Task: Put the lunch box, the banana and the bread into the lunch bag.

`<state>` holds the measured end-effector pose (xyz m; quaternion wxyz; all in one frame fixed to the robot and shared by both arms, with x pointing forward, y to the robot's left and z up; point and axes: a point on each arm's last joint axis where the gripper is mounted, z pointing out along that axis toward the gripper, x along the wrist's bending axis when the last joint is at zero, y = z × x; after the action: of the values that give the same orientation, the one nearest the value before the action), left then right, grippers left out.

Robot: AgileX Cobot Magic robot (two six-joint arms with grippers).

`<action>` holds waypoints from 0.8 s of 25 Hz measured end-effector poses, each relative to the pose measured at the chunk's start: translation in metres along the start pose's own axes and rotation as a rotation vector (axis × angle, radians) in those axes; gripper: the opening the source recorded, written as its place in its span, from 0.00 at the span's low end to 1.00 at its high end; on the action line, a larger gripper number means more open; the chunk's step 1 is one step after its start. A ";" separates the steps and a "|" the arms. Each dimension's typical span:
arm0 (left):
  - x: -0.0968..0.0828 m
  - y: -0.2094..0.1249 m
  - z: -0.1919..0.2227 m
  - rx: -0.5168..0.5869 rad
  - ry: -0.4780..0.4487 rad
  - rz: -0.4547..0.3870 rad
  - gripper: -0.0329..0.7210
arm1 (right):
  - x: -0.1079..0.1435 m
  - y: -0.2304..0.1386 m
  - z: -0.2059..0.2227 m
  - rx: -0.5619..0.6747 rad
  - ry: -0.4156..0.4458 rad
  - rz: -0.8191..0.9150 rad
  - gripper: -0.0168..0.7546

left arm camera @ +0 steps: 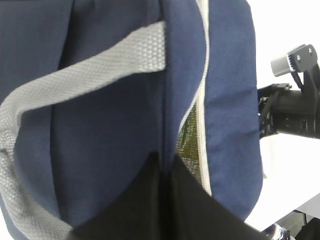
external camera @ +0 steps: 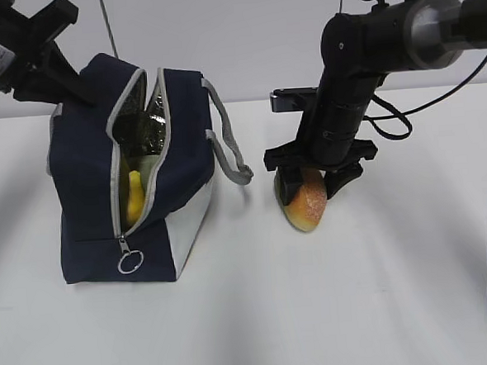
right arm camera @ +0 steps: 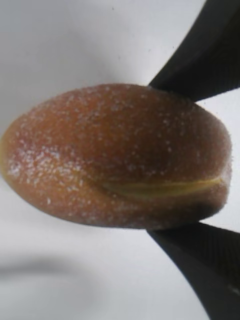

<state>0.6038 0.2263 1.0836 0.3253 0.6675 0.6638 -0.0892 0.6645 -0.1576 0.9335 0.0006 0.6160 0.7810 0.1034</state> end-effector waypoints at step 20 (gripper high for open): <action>0.000 0.001 0.000 -0.015 0.003 0.004 0.04 | 0.011 0.003 -0.132 -0.177 -0.057 -0.116 0.60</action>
<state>0.6051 0.2266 1.0839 0.3296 0.6663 0.6637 -0.0825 0.6477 -0.1676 1.0648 0.0834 0.5698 0.8029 0.1542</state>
